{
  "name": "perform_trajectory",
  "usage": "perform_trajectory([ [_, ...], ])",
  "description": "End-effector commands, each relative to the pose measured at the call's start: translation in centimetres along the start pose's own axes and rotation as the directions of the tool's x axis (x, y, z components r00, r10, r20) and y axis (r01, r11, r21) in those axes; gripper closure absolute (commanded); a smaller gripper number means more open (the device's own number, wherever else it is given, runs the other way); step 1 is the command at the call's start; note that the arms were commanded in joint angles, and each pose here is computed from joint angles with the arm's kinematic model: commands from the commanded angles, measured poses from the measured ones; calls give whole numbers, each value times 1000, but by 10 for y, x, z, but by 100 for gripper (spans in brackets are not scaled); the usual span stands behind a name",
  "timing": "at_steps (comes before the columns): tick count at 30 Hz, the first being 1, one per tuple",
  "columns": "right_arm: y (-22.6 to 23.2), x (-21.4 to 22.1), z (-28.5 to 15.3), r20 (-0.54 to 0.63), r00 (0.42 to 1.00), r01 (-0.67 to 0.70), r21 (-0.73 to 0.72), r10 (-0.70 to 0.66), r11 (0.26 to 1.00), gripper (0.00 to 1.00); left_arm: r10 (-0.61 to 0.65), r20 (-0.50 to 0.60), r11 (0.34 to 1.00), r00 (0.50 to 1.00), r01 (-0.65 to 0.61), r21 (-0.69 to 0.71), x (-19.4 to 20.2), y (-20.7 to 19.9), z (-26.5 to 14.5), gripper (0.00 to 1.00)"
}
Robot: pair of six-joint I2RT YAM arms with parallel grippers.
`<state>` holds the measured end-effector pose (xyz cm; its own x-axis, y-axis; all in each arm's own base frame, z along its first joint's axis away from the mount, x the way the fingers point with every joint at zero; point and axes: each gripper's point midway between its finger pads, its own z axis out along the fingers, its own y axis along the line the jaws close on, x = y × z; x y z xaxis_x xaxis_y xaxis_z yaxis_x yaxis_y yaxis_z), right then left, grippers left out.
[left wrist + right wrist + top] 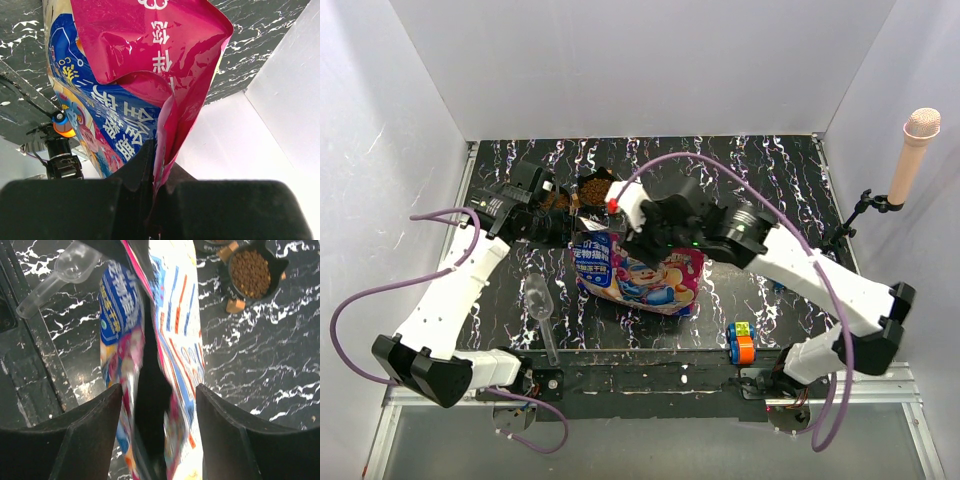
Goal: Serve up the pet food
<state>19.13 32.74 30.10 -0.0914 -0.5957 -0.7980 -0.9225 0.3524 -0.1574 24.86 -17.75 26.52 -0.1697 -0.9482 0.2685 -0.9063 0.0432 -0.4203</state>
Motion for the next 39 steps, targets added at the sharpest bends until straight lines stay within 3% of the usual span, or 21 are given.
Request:
perform_trajectory([
  [1,-1,-46,18,59,992,113,47,-116,992,33,-51,6,998,999,51,47,-3,-9,-21,100],
  [6,-10,-49,38,-4,987,157,165,-159,974,34,-71,-23,996,997,72,44,1,-9,-22,100],
  [8,-19,-45,42,-43,982,190,232,-185,954,42,-71,-33,997,997,72,34,2,-8,-22,100],
  [11,-27,-34,39,-110,964,265,271,-244,925,70,-82,-45,996,996,83,35,3,-7,-21,100],
  [12,-29,-30,37,-126,958,282,276,-256,919,90,-83,-51,995,995,85,43,4,-9,-22,100],
  [13,-29,-26,34,-145,951,304,262,-274,916,98,-80,-55,996,995,83,45,4,-8,-23,100],
  [17,-7,-29,20,-103,951,305,129,-293,944,99,-74,-62,997,995,75,12,4,-3,-19,100],
  [20,-24,-29,9,-106,972,227,220,-208,949,99,-78,-80,997,994,79,13,7,-3,-17,100],
  [23,-36,-5,-2,-183,977,150,242,-106,959,80,-74,-114,997,991,77,17,12,-6,-14,100],
  [25,-36,7,-6,-214,972,150,238,-99,960,73,-71,-143,997,987,73,9,16,-4,-10,100],
  [27,-31,14,-5,-213,972,143,221,-96,965,59,-71,-158,998,985,70,-11,18,0,-8,100],
  [28,-29,15,-6,-212,973,138,211,-92,968,59,-76,-155,997,985,74,-18,17,2,-8,100],
  [30,-34,13,-11,-209,975,130,239,-80,962,98,-96,-154,995,983,97,0,13,1,-9,100],
  [36,-39,31,-18,-225,972,137,281,-73,950,99,-151,-194,988,969,147,-38,5,10,-11,100],
  [38,-39,41,-24,-266,962,133,286,-55,949,77,-167,-216,986,962,158,-55,2,12,-11,100],
  [39,-40,46,-27,-277,960,123,299,-37,946,76,-165,-218,986,962,157,-51,0,11,-12,100],
])
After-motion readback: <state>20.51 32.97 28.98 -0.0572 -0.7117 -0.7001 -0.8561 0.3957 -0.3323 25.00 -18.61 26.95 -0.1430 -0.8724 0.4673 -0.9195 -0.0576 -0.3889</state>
